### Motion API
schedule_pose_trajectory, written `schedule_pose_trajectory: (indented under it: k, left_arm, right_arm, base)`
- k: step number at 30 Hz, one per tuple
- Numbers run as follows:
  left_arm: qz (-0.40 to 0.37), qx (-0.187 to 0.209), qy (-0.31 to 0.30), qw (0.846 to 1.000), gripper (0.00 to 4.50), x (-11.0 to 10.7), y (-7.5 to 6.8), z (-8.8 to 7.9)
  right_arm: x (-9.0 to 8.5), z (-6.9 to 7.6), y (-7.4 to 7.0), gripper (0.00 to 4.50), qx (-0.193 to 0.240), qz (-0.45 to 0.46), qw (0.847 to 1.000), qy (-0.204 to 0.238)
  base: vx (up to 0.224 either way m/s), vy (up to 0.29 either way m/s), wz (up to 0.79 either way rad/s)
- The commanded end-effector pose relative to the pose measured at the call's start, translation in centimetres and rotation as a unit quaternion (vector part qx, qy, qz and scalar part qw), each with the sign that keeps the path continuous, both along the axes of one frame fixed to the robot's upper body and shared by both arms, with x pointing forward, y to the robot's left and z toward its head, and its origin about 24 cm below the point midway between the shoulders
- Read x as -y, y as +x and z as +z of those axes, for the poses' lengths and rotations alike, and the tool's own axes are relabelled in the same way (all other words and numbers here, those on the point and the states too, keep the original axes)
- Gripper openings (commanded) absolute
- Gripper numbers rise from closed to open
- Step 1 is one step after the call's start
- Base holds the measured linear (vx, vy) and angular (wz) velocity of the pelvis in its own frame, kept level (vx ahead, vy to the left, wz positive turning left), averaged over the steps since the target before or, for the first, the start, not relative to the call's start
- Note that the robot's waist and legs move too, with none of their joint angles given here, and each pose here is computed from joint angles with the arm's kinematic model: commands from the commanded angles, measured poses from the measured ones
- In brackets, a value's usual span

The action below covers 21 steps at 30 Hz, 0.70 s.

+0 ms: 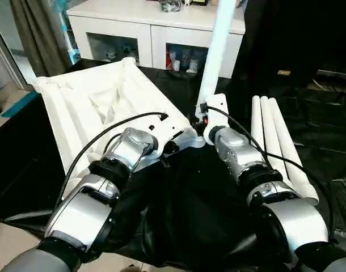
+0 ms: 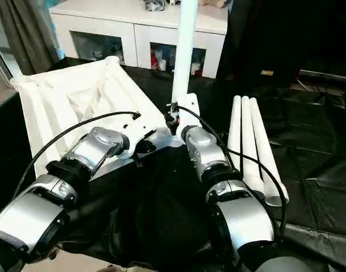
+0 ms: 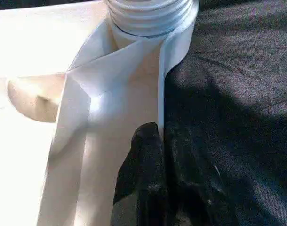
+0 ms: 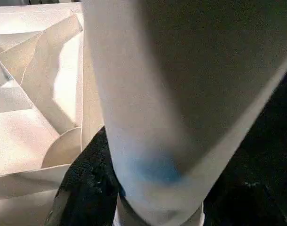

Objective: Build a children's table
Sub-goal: Rotate leg to tighten

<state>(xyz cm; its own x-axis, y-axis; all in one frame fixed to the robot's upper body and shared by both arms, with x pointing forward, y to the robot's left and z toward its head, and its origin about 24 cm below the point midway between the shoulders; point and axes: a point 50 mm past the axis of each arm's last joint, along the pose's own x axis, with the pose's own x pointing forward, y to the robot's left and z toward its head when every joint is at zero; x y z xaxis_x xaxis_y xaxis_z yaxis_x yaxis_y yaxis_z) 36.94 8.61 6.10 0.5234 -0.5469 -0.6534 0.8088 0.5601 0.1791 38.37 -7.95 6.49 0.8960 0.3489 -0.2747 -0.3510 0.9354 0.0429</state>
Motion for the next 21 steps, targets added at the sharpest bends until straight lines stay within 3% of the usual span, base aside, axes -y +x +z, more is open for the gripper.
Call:
schedule_pose_trajectory:
  k: [1, 5, 10, 15, 21]
  left_arm:
    - [0.031, 0.047, 0.016, 0.998, 0.00, -0.4, 0.9, 1.1]
    - [0.002, 0.072, 0.016, 0.997, 0.00, -0.7, 0.9, 1.6]
    - [-0.022, 0.075, 0.007, 0.997, 0.00, -1.3, 0.6, 1.7]
    - [-0.075, 0.082, -0.019, 0.994, 0.00, -1.4, -0.1, 1.9]
    - [-0.161, 0.082, -0.035, 0.983, 0.00, -2.2, -1.6, 1.6]
  right_arm:
    - [-1.8, -4.9, -2.8, 2.62, -0.119, 0.031, 0.992, 0.019]
    - [-1.7, -3.5, -2.0, 2.96, -0.089, 0.033, 0.993, 0.065]
    - [-1.6, -2.6, -1.8, 3.32, -0.062, 0.075, 0.992, 0.079]
    - [-0.9, -2.2, -1.9, 3.75, -0.045, 0.131, 0.988, 0.064]
    - [1.9, -1.6, -2.8, 3.83, -0.017, 0.261, 0.965, 0.019]
  base:
    - [0.000, 0.000, 0.00]
    - [0.000, 0.000, 0.00]
    - [0.000, 0.000, 0.00]
    - [0.000, 0.000, 0.00]
    - [0.000, 0.000, 0.00]
